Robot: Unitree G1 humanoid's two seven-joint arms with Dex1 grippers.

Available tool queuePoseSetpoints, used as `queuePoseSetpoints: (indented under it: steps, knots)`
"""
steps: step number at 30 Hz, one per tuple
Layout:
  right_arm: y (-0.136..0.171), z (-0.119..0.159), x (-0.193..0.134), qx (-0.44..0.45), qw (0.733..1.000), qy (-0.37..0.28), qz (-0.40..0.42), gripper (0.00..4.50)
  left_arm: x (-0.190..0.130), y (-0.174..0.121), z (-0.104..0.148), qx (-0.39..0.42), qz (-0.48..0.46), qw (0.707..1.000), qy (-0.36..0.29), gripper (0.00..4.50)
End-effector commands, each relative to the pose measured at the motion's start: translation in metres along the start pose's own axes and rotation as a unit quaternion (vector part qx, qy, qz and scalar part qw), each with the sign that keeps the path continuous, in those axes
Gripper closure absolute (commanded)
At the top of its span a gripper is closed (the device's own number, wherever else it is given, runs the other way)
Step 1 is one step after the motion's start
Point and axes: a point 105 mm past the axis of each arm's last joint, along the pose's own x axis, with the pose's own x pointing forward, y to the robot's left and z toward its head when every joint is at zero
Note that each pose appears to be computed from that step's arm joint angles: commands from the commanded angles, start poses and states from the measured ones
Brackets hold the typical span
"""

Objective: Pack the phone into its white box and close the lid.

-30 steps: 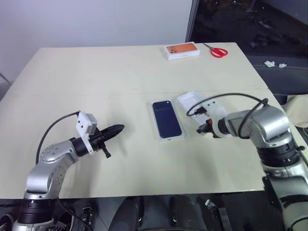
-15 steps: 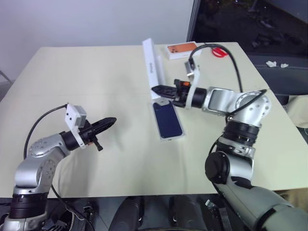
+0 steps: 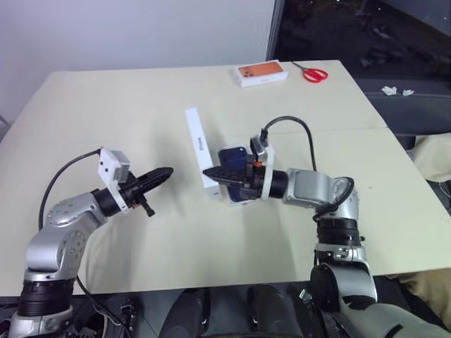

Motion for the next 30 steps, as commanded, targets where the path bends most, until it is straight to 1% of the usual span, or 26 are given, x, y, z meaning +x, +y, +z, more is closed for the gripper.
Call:
queuePoseSetpoints:
  steps: [1,4,6,12,15,17,20,23,30]
  knots:
    - [0.008,-0.002,-0.003,-0.009,1.0,-0.004,0.017,4.48,0.003,-0.007,0.006,0.019,-0.008,1.0,-0.008,4.44]
    - [-0.001,-0.008,-0.006,0.001,1.0,0.004,0.004,4.48,0.007,-0.01,0.004,0.017,-0.01,1.0,-0.009,4.44]
    - [-0.009,-0.008,-0.007,0.007,1.0,0.007,-0.02,4.48,0.01,-0.012,0.0,0.005,-0.013,1.0,-0.008,4.44]
    - [-0.016,-0.01,-0.007,0.014,0.999,0.014,-0.034,4.48,0.023,-0.014,-0.017,-0.008,-0.015,1.0,0.0,4.44]
    - [-0.019,-0.009,-0.008,0.018,0.999,0.013,-0.038,4.5,0.035,-0.012,-0.035,-0.034,-0.001,0.999,0.001,4.47]
    - [-0.02,-0.008,-0.008,0.019,0.999,0.013,-0.041,4.5,0.042,-0.013,-0.042,-0.042,0.002,0.999,-0.004,4.47]
    - [-0.021,-0.007,-0.009,0.02,0.999,0.012,-0.045,4.5,0.051,-0.017,-0.041,-0.041,-0.006,0.999,-0.015,4.47]
    - [-0.021,-0.004,-0.009,0.019,0.999,0.007,-0.046,4.5,0.057,-0.026,-0.033,-0.048,-0.025,0.998,-0.033,4.47]
    - [-0.02,-0.006,-0.007,0.023,0.999,0.013,-0.038,4.5,0.059,-0.028,-0.029,-0.042,-0.026,0.998,-0.041,4.47]
